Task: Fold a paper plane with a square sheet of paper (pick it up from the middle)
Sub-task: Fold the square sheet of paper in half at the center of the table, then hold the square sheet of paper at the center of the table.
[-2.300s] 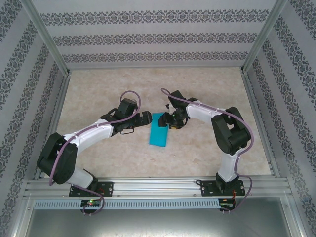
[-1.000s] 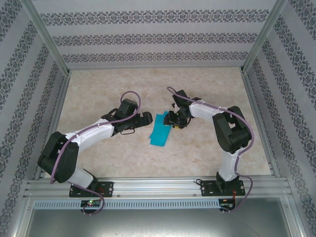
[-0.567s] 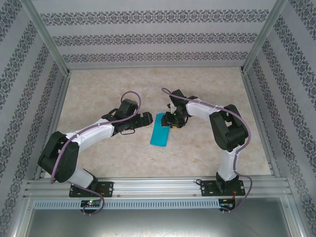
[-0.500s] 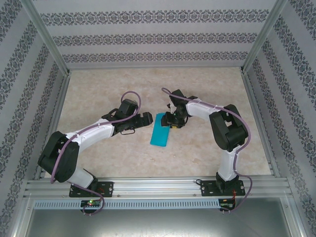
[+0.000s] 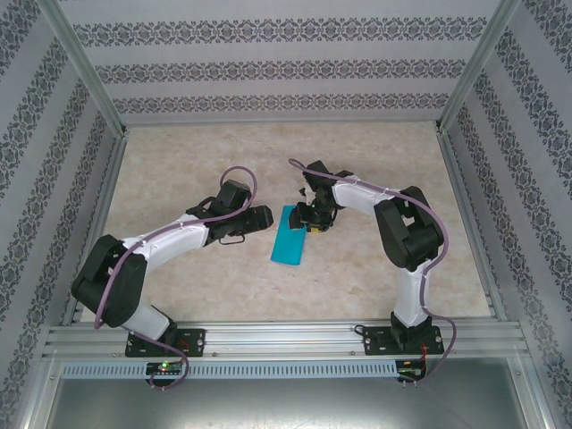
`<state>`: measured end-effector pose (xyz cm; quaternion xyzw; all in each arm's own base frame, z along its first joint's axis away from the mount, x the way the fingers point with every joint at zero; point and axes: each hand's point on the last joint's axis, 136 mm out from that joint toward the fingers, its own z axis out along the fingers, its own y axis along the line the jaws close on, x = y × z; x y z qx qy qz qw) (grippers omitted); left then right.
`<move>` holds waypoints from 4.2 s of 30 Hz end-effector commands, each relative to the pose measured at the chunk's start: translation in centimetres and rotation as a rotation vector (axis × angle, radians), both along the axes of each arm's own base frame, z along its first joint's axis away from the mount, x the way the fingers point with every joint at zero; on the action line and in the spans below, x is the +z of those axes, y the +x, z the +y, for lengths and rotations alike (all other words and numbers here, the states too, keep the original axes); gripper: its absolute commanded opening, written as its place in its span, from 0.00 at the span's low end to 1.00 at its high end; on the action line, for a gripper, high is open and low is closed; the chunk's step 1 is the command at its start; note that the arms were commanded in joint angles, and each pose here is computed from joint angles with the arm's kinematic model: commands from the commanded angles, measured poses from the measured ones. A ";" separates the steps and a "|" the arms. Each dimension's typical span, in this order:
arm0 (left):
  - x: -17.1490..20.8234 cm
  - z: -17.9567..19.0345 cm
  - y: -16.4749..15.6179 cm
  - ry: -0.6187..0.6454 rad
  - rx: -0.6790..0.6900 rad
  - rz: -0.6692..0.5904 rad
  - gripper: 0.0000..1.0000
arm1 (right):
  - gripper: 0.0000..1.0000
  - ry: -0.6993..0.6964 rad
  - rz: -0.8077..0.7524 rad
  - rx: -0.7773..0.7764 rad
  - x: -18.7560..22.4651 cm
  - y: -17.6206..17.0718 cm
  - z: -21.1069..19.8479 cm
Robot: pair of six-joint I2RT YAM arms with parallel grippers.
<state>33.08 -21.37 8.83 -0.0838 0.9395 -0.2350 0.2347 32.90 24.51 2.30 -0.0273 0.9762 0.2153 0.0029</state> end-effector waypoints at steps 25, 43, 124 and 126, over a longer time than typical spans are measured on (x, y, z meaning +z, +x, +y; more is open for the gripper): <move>-1.6 -0.6 0.9 -0.054 -0.014 0.125 0.39 | 0.54 -0.125 0.072 0.063 -2.0 -1.4 -2.1; -2.2 -3.4 1.8 -0.150 -0.086 0.180 0.18 | 0.55 -0.185 0.086 0.044 -2.7 -1.5 -3.2; -1.3 -2.2 2.8 -0.117 -0.004 0.194 0.27 | 0.50 -0.078 0.056 -0.171 -1.4 -1.3 -2.6; -1.5 -2.3 2.7 -0.121 -0.005 0.202 0.27 | 0.50 -0.086 0.056 -0.176 -1.4 -1.2 -2.5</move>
